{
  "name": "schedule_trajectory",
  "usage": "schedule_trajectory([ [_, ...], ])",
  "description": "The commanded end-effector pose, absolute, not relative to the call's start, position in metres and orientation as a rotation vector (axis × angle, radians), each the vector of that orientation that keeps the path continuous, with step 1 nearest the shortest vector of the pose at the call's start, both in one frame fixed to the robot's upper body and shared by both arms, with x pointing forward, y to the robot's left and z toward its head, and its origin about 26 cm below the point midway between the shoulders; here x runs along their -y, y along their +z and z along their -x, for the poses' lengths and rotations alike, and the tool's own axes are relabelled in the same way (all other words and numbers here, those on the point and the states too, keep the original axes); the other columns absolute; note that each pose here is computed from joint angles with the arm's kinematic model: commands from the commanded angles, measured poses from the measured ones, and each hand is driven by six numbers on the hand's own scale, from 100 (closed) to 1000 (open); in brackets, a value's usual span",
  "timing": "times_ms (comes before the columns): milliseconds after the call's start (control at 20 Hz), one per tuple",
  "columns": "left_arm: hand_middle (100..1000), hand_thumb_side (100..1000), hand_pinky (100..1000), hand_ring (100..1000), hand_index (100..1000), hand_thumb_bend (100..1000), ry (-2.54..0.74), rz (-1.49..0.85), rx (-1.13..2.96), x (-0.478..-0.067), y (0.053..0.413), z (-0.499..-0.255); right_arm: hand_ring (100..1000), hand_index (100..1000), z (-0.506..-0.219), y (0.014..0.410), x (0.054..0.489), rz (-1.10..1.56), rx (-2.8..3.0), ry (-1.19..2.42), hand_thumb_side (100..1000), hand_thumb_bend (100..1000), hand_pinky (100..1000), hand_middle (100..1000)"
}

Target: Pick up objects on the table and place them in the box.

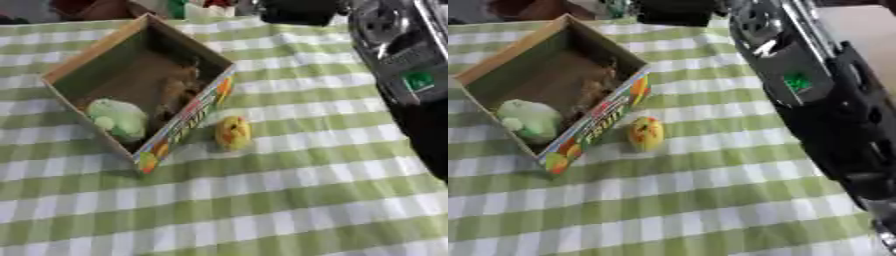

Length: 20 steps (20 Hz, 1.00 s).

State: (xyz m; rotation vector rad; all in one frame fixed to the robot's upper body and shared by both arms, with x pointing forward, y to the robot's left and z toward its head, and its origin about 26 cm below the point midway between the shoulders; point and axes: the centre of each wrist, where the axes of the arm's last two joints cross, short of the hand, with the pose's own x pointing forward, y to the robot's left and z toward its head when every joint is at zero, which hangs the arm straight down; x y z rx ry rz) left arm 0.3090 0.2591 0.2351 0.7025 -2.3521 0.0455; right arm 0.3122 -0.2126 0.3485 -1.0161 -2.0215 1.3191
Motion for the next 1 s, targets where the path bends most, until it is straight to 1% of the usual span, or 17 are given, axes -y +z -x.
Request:
schedule_trajectory([
  [50,662,1000,565,633,828,100,0.049,-0.744,2.383,-0.265,0.244,-0.305,910,903,-0.296,0.355,0.225,1.054,2.057,1.310,1000,386,835,833],
  [450,659,1000,563,631,828,100,0.061,-0.741,2.385,-0.265,0.244,-0.305,911,899,-0.301,0.311,0.251,1.019,1.962,1.359,1000,396,841,813],
  [650,657,1000,562,630,827,100,0.064,-0.738,2.386,-0.264,0.244,-0.305,913,906,-0.301,0.287,0.262,1.020,1.914,1.372,1000,430,841,820],
  [700,657,1000,562,630,827,100,0.067,-0.739,2.386,-0.264,0.244,-0.305,913,909,-0.301,0.282,0.263,1.024,1.903,1.381,1000,467,840,822],
  [750,656,1000,562,630,827,100,0.069,-0.740,2.385,-0.264,0.244,-0.305,913,912,-0.301,0.277,0.265,1.026,1.889,1.393,1000,446,840,824],
  [950,655,1000,561,629,826,100,0.075,-0.739,2.382,-0.264,0.243,-0.305,914,944,-0.299,0.259,0.267,1.008,1.826,1.433,1000,464,843,822],
  [1000,655,1000,561,629,826,100,0.076,-0.739,2.381,-0.264,0.243,-0.305,915,951,-0.299,0.255,0.267,0.995,1.811,1.441,994,482,845,823],
])
